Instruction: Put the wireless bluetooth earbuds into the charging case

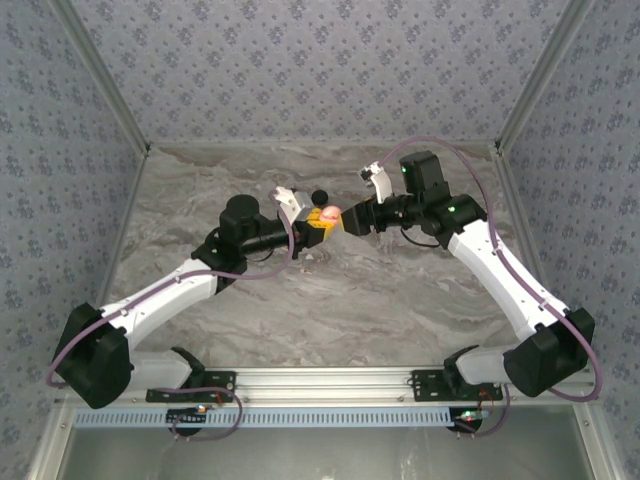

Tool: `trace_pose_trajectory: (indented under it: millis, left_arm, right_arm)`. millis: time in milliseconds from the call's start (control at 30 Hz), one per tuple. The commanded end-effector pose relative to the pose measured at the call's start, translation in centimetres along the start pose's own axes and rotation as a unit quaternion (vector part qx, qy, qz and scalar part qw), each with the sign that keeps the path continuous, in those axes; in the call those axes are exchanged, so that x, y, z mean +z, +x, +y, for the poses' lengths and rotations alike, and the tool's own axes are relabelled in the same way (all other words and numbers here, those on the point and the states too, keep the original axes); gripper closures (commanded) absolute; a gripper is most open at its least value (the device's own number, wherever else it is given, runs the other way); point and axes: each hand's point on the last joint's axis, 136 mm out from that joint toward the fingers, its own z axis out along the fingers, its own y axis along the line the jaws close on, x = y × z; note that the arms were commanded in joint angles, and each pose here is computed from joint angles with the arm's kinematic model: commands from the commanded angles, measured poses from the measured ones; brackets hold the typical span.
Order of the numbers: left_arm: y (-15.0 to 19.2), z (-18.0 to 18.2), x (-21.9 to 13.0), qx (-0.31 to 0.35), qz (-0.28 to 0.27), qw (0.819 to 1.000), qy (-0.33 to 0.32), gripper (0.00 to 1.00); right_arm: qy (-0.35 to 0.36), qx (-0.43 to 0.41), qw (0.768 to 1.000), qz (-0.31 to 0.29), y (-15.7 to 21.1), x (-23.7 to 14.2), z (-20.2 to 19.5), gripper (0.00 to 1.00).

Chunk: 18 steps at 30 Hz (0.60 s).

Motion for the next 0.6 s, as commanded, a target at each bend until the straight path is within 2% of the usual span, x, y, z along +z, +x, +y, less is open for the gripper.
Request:
trace_pose_trajectory:
  millis: [0, 300, 567]
  left_arm:
    - [-0.4, -1.9, -0.1, 0.018, -0.007, 0.999, 0.040, 0.91]
    - [-0.4, -2.5, -0.1, 0.019, -0.007, 0.998, 0.054, 0.91]
    - [-0.5, -2.1, 0.0, 0.016, -0.007, 0.999, 0.045, 0.91]
  right_arm:
    - [0.024, 0.001, 1.000, -0.016, -1.3, -0.6, -0.6, 0.43]
    - [0.024, 0.013, 1.000, -0.009, -1.1, -0.2, -1.1, 0.43]
    - [-0.009, -0.009, 1.000, 0.013, -0.5, 0.5, 0.7, 0.42]
